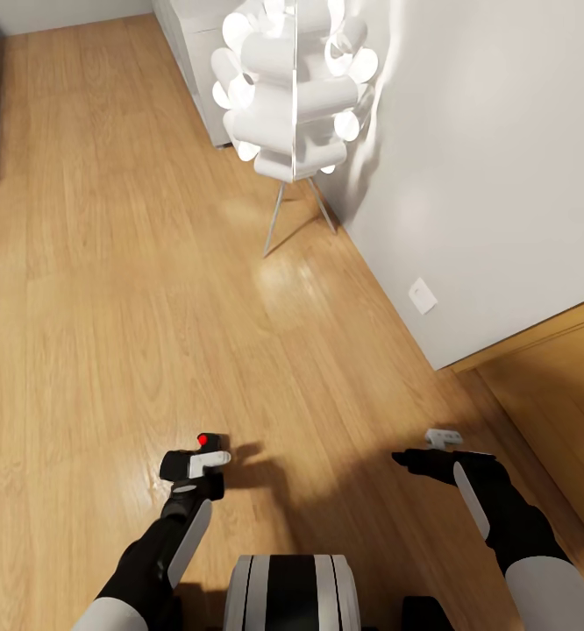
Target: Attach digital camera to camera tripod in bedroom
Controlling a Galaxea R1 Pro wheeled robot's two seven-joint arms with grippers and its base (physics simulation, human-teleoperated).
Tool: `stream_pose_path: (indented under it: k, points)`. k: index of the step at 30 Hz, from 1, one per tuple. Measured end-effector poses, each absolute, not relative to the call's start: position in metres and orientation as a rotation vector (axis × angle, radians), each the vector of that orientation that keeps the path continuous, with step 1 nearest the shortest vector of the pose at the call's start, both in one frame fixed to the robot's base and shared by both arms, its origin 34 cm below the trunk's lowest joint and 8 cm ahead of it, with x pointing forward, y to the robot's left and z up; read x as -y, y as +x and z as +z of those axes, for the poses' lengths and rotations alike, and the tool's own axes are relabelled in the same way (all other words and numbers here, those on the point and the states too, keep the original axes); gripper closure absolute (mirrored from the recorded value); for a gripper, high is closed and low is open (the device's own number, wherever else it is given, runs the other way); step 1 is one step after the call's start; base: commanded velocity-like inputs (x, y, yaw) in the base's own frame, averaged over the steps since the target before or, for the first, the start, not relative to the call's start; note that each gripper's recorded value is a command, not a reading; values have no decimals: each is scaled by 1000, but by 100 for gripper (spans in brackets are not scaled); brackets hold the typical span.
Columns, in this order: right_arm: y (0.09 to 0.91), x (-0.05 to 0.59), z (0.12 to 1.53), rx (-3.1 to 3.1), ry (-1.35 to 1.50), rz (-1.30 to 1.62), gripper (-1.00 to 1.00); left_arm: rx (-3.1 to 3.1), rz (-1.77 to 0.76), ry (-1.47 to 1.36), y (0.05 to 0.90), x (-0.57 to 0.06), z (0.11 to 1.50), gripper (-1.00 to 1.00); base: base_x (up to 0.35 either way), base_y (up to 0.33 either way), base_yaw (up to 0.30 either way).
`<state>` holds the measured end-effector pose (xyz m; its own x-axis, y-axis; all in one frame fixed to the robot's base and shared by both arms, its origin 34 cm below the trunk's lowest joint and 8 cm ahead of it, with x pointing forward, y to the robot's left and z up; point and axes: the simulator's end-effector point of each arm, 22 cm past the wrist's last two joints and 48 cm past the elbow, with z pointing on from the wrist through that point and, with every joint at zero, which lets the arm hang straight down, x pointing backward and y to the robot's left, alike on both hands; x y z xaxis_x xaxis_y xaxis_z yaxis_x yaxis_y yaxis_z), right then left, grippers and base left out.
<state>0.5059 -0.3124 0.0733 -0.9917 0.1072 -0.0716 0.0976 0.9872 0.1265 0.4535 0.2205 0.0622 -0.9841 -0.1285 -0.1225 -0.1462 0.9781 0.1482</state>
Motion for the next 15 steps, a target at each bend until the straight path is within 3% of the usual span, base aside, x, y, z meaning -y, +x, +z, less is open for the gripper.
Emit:
stream_pose_path:
  k: [15]
  points:
    - [514, 310, 78, -3031, 162, 209, -100, -2866, 173, -246, 518, -212, 96, 100, 0, 0, 0]
